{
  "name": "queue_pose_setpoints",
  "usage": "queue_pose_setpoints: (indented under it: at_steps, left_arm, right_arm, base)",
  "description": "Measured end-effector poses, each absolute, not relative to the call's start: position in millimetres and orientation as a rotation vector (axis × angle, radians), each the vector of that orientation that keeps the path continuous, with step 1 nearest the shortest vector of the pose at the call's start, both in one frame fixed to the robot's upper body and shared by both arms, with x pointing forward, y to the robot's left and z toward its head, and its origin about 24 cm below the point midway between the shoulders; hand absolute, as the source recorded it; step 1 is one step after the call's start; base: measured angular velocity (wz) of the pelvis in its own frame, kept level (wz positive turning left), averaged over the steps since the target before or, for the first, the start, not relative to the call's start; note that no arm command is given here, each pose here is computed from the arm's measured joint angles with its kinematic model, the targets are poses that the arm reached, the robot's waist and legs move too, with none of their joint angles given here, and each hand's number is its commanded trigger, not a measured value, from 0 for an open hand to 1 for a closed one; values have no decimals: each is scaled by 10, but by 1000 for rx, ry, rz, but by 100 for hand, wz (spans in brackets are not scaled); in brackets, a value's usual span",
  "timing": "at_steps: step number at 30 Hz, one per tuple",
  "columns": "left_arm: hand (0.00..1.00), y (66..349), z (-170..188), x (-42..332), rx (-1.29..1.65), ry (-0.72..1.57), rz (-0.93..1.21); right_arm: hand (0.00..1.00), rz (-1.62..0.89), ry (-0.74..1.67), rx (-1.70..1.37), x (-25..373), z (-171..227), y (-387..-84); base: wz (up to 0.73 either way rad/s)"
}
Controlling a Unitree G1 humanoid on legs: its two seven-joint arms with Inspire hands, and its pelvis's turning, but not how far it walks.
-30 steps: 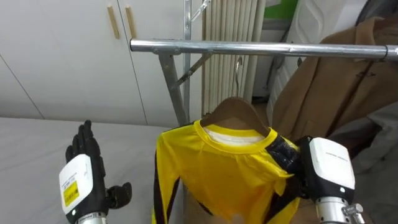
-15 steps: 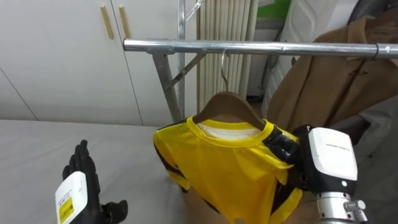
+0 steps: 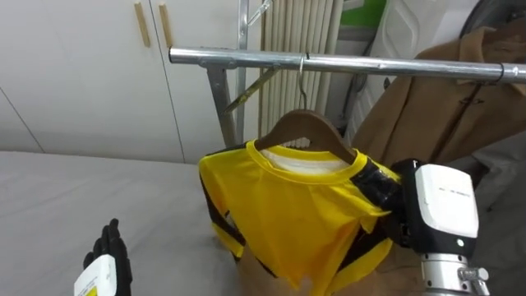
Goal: Hang clothes
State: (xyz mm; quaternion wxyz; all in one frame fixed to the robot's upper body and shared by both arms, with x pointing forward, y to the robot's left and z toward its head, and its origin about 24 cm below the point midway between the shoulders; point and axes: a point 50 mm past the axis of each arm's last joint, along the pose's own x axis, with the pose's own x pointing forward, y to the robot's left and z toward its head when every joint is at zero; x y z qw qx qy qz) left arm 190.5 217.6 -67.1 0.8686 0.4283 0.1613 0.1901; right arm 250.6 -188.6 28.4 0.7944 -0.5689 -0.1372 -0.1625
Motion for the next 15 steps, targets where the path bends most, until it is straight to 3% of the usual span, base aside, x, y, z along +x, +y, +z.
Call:
queue_pose_setpoints:
  at_steps: [15]
  left_arm:
    - [0,2175,-710,1881,903,359,382]
  right_arm:
    - [100,-378,-298,-1217,2511,318,-1932]
  base:
    - [0]
